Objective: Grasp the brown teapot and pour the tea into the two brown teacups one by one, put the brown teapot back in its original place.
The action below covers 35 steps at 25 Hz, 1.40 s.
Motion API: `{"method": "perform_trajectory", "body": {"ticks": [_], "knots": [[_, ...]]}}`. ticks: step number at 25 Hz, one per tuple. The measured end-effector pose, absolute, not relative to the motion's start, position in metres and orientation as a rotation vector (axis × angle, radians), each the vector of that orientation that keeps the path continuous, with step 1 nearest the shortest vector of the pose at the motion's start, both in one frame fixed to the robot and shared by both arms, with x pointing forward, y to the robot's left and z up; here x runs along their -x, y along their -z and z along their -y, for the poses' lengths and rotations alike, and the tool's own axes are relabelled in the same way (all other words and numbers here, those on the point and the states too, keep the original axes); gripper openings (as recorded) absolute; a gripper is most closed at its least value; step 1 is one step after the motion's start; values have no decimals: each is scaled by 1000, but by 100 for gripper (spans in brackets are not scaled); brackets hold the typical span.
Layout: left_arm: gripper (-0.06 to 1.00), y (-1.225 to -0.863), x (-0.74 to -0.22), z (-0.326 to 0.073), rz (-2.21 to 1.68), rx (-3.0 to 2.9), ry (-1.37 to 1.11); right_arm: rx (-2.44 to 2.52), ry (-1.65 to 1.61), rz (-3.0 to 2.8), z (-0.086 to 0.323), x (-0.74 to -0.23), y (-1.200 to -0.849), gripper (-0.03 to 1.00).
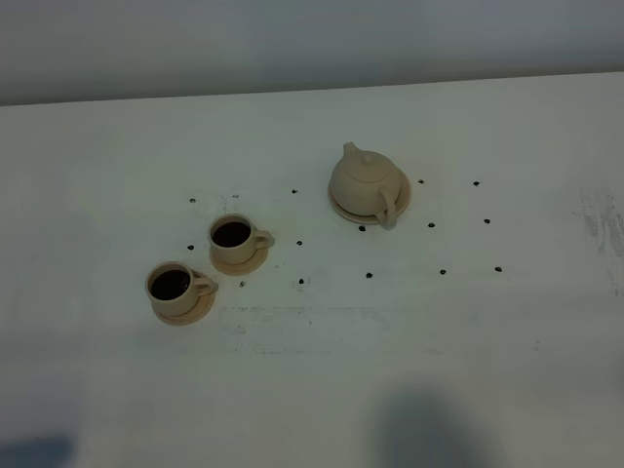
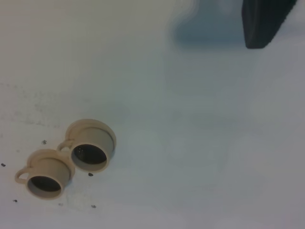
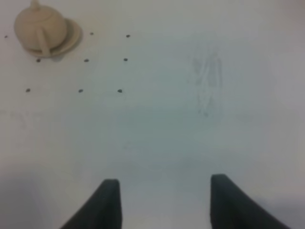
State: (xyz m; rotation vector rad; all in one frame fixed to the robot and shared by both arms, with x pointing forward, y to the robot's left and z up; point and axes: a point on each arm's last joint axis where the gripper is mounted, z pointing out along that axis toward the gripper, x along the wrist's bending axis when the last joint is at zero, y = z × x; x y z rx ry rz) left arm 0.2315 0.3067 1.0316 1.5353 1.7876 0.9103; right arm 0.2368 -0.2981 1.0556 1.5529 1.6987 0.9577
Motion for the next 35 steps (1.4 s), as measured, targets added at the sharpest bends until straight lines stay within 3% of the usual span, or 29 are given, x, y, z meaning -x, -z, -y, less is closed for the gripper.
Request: {"method": "perform_trajectory", "body": {"ticks": [7,14,17,29,35], "knots": [[43,-1032,-231,-307,-1788,-1535,-910,-1528,-968,-1706,297,-234,-1055,43],[43,-1032,-231,-307,-1788,-1535,-910,-1525,-970,-1709,297,-234,-1055,60],[43,-1032,-231,-307,-1788,-1535,-910,-1525,-970,-1709,297,-234,-1055,63],[43,-1032,-231,-307,-1788,-1535,-910,-1527,-991,-1719,295,-233,-1055,50],[43,-1032,-231,-307,-1788,-1534,-910,-1526,-991,-1719,295,-233,-1055,49]]}}
